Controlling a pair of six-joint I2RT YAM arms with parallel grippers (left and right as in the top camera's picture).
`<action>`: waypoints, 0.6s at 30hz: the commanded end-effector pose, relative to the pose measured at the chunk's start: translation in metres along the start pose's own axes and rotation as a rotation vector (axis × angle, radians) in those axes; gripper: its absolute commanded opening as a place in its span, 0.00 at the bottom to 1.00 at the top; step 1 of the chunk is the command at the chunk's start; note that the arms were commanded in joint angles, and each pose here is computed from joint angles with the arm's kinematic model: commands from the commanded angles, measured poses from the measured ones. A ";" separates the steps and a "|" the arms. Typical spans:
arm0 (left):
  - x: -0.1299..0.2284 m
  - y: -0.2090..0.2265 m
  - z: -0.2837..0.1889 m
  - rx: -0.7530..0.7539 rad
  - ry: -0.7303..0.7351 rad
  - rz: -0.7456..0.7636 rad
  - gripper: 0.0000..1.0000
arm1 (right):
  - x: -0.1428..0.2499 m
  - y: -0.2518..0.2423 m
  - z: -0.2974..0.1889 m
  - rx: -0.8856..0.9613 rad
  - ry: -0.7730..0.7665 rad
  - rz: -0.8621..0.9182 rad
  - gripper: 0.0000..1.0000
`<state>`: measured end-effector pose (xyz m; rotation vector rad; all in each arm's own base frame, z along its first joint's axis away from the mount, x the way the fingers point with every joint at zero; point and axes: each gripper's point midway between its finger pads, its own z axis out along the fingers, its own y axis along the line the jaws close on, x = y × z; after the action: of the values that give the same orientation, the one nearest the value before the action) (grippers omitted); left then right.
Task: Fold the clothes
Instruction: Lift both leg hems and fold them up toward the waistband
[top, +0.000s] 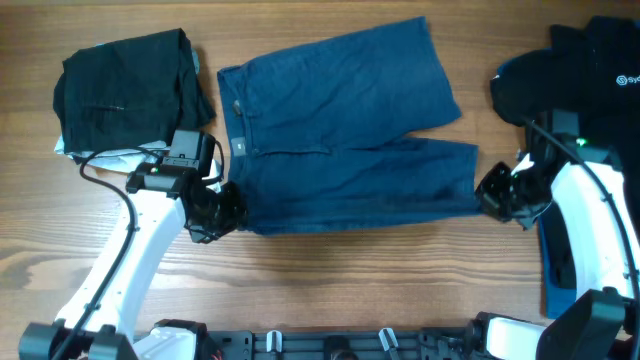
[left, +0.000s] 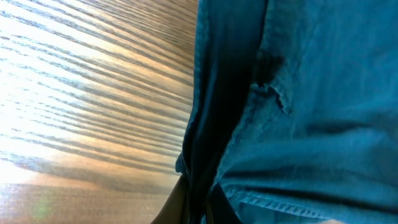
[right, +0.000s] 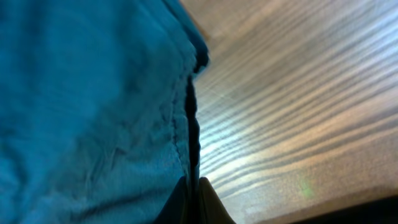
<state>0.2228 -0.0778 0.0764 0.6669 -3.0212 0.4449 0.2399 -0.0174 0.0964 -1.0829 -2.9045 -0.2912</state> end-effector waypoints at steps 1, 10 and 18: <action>-0.006 -0.004 -0.023 -0.002 -0.059 0.021 0.04 | -0.025 0.003 -0.027 0.034 -0.111 -0.052 0.04; -0.002 -0.013 -0.038 0.031 -0.102 0.031 0.04 | -0.052 0.030 -0.079 -0.033 -0.255 -0.128 0.04; -0.037 -0.035 -0.061 0.086 -0.261 0.037 0.04 | -0.080 0.079 -0.123 -0.124 -0.440 -0.259 0.04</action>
<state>0.2501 -0.0907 0.1236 0.6446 -3.1770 0.6073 0.3266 -0.0223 0.2074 -0.9317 -3.3472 -0.3934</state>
